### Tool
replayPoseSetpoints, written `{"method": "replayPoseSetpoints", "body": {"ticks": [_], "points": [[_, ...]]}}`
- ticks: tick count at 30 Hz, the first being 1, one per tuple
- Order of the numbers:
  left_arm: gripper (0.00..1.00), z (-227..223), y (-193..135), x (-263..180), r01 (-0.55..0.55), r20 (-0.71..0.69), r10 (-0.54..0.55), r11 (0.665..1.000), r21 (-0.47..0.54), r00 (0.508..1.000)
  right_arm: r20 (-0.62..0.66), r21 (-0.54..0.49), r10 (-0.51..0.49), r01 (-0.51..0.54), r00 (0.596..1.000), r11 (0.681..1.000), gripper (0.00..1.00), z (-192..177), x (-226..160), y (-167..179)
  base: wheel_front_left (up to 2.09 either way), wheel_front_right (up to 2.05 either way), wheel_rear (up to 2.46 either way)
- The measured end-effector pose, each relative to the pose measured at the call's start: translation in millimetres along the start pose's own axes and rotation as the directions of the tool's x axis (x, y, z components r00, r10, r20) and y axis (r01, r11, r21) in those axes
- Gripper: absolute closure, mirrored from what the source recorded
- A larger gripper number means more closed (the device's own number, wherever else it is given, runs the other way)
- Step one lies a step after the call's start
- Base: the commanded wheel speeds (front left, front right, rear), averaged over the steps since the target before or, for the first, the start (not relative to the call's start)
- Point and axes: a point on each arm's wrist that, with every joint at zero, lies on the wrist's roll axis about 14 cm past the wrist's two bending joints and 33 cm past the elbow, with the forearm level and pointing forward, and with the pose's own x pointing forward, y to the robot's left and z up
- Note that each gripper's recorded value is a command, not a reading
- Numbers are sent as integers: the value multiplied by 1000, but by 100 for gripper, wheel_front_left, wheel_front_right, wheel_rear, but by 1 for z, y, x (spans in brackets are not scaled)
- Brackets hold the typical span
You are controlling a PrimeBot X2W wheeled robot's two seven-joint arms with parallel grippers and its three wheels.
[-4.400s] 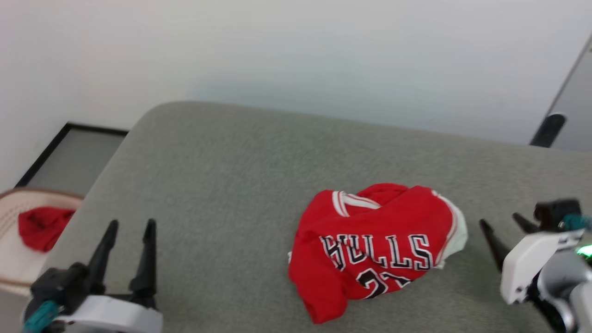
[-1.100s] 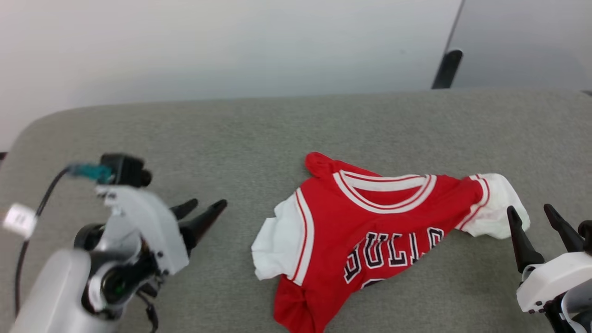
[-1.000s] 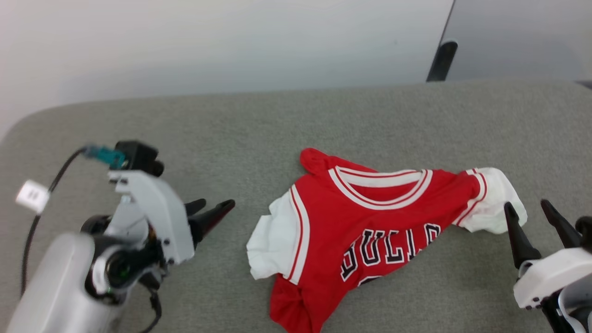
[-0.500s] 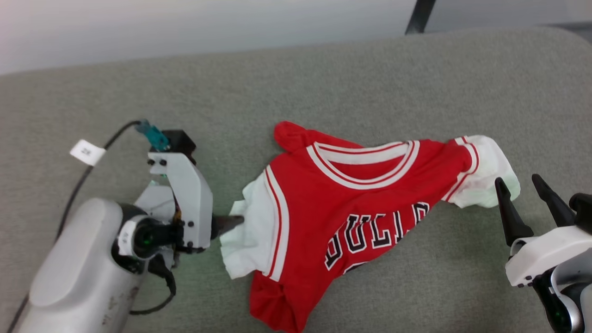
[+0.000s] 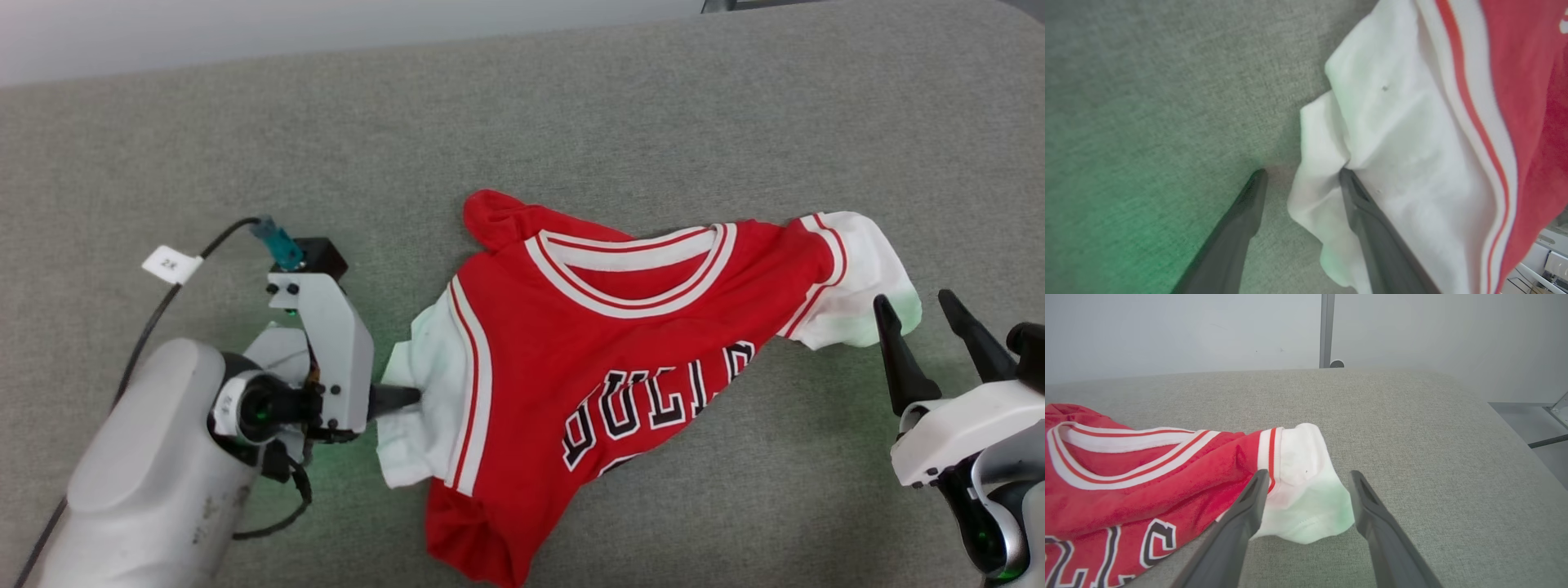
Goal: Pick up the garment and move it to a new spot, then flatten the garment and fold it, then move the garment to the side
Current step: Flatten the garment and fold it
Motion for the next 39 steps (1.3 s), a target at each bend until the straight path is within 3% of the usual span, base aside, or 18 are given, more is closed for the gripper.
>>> {"method": "replayPoseSetpoints", "body": {"ticks": [1, 2, 11, 16, 27, 39], "points": [[89, 0, 2, 0, 0, 3, 0, 1000, -11, 1000, 2, 0, 2, -2, 1000, 1000, 0, 1, 1, 1, 0, 0, 0], [100, 0, 5, 1, -7, 4, 7, 1000, -21, 1000, 2, 0, 4, -4, 1000, 1000, 0, 1, 2, 1, 0, 0, 0], [100, 10, 17, -18, -58, 55, 58, 998, -3, 997, 13, -4, 11, -11, 1000, 1000, 0, 5, 3, 2, 0, 0, 0], [100, 23, 48, -60, -159, 149, 158, 987, 0, 976, 18, -8, 25, -25, 1000, 1000, 0, 9, 0, 7, 0, 0, 0], [100, 32, 72, -125, -285, 263, 274, 959, 4, 925, 19, -15, 64, -64, 998, 998, 0, 14, -6, 20, 0, 0, 0], [100, -24, 110, -98, -315, 149, 331, 941, -122, 932, -7, -15, 58, -58, 998, 998, 0, 10, -12, 17, 0, 0, 0]]}}
